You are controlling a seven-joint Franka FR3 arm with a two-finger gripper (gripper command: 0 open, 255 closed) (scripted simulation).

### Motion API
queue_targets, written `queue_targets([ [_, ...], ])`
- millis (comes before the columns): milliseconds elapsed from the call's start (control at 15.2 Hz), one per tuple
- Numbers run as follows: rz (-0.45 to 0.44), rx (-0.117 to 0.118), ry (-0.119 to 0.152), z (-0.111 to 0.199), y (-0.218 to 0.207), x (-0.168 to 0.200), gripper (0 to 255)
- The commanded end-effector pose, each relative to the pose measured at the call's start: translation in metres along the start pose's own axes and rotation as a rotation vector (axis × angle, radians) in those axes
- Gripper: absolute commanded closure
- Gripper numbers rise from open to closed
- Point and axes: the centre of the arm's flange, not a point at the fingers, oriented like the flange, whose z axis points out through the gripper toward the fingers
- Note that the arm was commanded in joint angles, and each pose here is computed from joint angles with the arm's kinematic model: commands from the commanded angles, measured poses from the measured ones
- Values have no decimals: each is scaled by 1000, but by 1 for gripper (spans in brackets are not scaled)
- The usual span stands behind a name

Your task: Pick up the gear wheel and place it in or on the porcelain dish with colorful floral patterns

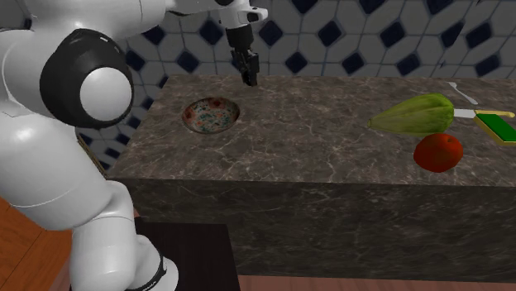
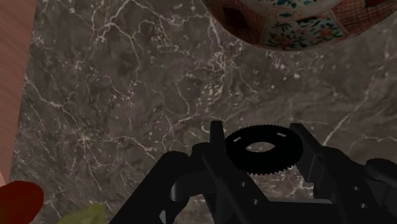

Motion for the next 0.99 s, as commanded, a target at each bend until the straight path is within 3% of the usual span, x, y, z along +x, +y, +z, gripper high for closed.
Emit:
queue_targets([
  [0, 1, 1, -1, -3, -3, -27, 255],
  [594, 1, 1, -1, -13, -12, -141, 255],
  [924, 1, 1, -1, 13, -18, -143, 255],
])
